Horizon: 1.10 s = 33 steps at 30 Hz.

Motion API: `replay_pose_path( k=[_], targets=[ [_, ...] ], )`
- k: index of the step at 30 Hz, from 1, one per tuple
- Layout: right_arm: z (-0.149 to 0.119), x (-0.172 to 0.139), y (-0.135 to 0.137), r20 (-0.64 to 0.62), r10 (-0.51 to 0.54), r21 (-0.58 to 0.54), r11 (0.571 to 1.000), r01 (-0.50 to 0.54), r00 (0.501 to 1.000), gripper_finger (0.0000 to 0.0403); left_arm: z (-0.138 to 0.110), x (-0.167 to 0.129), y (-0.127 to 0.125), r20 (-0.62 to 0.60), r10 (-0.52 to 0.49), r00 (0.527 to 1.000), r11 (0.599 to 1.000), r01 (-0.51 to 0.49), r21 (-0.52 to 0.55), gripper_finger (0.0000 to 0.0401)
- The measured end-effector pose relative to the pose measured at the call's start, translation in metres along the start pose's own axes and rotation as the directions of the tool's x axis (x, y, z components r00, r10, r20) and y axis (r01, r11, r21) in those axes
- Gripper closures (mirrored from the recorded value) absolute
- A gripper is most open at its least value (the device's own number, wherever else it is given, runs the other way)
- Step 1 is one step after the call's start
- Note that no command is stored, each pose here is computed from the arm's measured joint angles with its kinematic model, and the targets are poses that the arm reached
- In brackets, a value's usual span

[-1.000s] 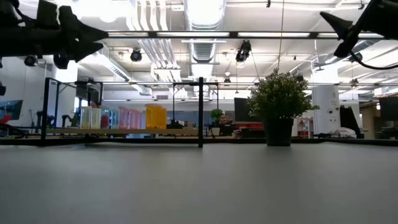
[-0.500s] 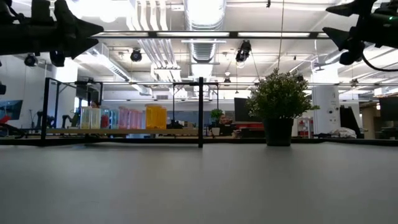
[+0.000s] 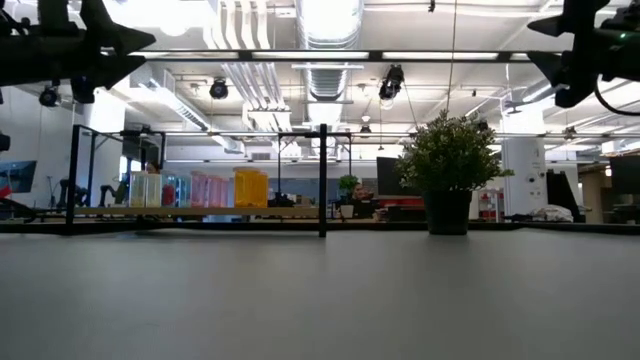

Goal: Pick and place medicine bottles onto shelf by color
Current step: Return to Home Position

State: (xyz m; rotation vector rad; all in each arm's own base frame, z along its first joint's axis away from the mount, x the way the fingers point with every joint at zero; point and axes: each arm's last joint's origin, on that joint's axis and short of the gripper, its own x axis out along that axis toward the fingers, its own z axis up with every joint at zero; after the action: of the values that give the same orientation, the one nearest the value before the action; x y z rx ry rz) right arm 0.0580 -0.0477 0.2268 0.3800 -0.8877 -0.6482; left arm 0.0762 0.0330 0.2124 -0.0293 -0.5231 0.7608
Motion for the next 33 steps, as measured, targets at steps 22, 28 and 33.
replay_pose_path(
  k=[22, 28, 33],
  targets=[
    [-0.001, 0.004, -0.008, 0.013, -0.078, -0.067, 0.995, 0.079, 0.997, 0.0172, -0.006, 0.003, -0.002, -0.045, 0.000, 0.999, 1.000, 0.001, 0.028, 0.0142],
    [-0.005, 0.005, -0.010, -0.010, -0.093, -0.076, 0.993, 0.092, 0.996, 0.0172, -0.006, 0.003, -0.002, -0.046, -0.001, 0.999, 1.000, 0.002, 0.028, 0.0142],
    [-0.007, 0.006, -0.011, -0.028, -0.105, -0.084, 0.991, 0.103, 0.994, 0.0172, -0.006, 0.003, -0.002, -0.048, -0.001, 0.999, 1.000, 0.002, 0.030, 0.0142]
  ],
)
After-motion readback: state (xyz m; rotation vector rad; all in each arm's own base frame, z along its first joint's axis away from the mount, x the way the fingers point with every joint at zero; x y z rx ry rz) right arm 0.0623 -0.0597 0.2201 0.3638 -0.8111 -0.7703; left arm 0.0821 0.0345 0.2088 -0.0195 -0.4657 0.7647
